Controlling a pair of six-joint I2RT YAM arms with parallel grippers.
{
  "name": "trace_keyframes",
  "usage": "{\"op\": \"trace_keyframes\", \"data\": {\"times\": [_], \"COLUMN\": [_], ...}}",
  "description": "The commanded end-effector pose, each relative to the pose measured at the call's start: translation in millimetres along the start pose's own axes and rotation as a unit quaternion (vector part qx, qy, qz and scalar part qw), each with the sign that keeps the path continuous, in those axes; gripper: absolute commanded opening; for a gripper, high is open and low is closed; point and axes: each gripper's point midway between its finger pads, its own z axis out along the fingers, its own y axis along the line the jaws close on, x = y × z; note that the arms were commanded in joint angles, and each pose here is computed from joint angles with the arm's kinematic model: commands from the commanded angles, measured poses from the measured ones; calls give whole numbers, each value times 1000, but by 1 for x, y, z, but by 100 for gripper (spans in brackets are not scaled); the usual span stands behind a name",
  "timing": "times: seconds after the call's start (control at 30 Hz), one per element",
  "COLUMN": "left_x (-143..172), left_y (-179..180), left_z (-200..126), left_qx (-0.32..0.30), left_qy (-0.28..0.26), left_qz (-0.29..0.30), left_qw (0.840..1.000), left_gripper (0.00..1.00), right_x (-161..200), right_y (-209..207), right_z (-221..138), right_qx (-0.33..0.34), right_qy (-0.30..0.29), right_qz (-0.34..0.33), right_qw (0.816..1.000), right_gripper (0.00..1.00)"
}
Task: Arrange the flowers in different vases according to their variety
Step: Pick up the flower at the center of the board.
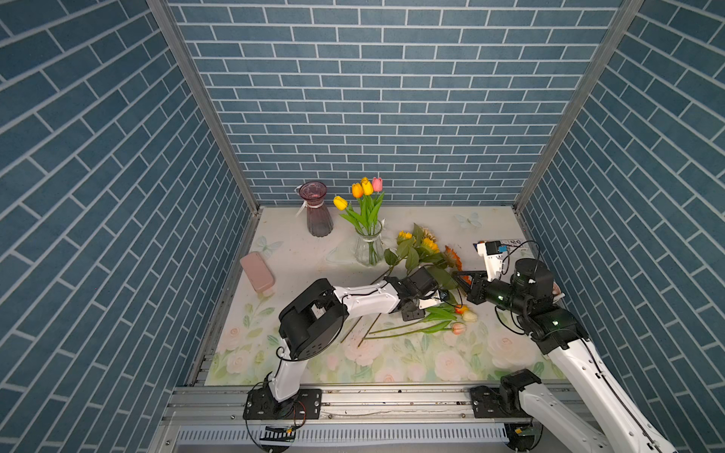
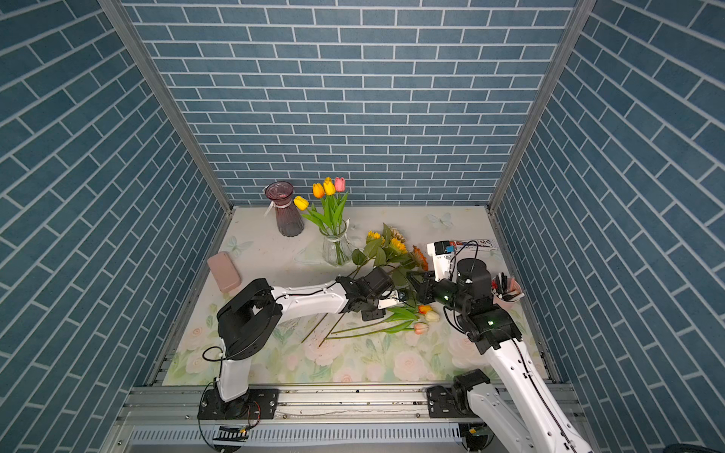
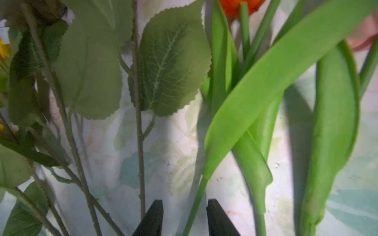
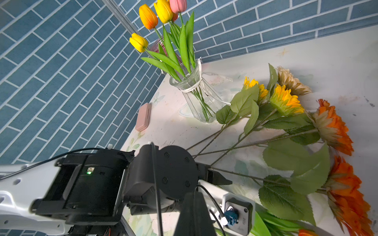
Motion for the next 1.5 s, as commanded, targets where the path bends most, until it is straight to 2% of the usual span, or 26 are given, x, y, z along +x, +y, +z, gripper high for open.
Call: {"op": "trace_keyframes", "data": {"times": [0.0,0.2,0.37,0.63,1.03,1.2,1.47], "left_x": [12,23,26,13,26,29,48], "left_y": [-4,-15,-15,0,-8,-18,-29], "left_z": [12,18,12,-5,15,20,42], "left_qx": [26,56,55,39,65,87,104], "left_qy": [26,47,53,23,42,45,82], "left_qz": [11,15,16,7,5,0,1], "left_qw": [999,997,997,999,997,995,991], "left_gripper": [39,37,36,36,35,31,23], "right_x": [-2,-3,-5,-4,-3,-3,-2], "right_y": [-3,-4,-5,-7,-9,-10,-11], "right_z": [0,-2,-4,-2,-2,-2,-3], "right_qx": [5,10,12,13,15,18,21], "right_qy": [-2,-2,-4,-3,-3,-4,-3], "right_qz": [-18,-19,-18,-16,-16,-15,-17], "right_qw": [1000,1000,1000,1000,1000,1000,1000], "right_gripper": [0,0,0,0,0,0,0]}}
